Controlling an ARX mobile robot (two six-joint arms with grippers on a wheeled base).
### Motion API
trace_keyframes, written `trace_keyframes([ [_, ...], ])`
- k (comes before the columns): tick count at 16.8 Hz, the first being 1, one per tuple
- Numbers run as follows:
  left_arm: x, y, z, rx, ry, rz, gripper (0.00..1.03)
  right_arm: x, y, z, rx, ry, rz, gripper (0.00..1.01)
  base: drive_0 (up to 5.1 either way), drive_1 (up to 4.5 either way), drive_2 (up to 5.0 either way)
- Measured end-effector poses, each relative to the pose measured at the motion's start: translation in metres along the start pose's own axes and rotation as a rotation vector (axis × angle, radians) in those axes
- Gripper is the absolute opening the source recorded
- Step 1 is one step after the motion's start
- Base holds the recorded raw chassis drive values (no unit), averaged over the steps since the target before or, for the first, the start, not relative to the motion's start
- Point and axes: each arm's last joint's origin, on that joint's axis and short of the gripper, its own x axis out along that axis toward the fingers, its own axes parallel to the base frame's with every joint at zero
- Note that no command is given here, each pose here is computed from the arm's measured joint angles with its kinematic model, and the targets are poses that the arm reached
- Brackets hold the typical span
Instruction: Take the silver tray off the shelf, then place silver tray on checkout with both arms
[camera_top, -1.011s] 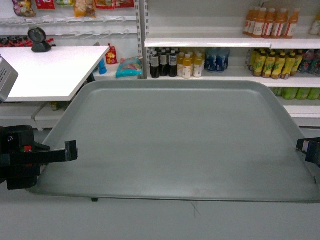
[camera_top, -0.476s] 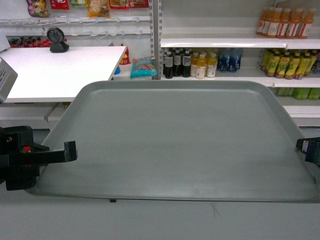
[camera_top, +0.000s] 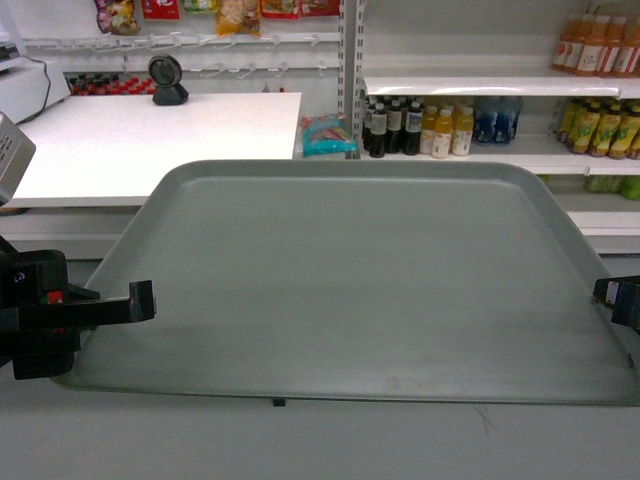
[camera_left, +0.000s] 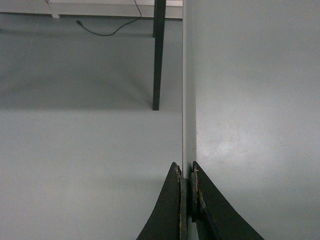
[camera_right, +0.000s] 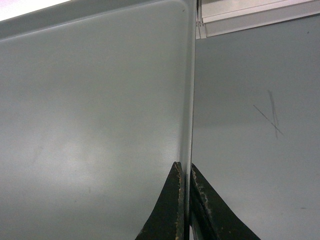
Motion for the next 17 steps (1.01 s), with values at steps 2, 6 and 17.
trace_keyframes([
  [2,0.0001,0.0,-0.0002,0.001,0.002,0.001,0.03,0.0,0.0,-0.0001,0.0,0.001,0.0,0.03,-4.9,2.44,2.4],
  [6,0.0,0.0,0.0,0.0,0.0,0.0,0.03,0.0,0.0,0.0,0.0,0.0,0.0,0.03,-4.8,2.53,2.5],
  [17,0.0,0.0001,-0.0002,0.001,0.002,0.001,0.03,0.0001,0.0,-0.0001,0.0,0.001,0.0,0.03,-4.8,2.53,2.5],
])
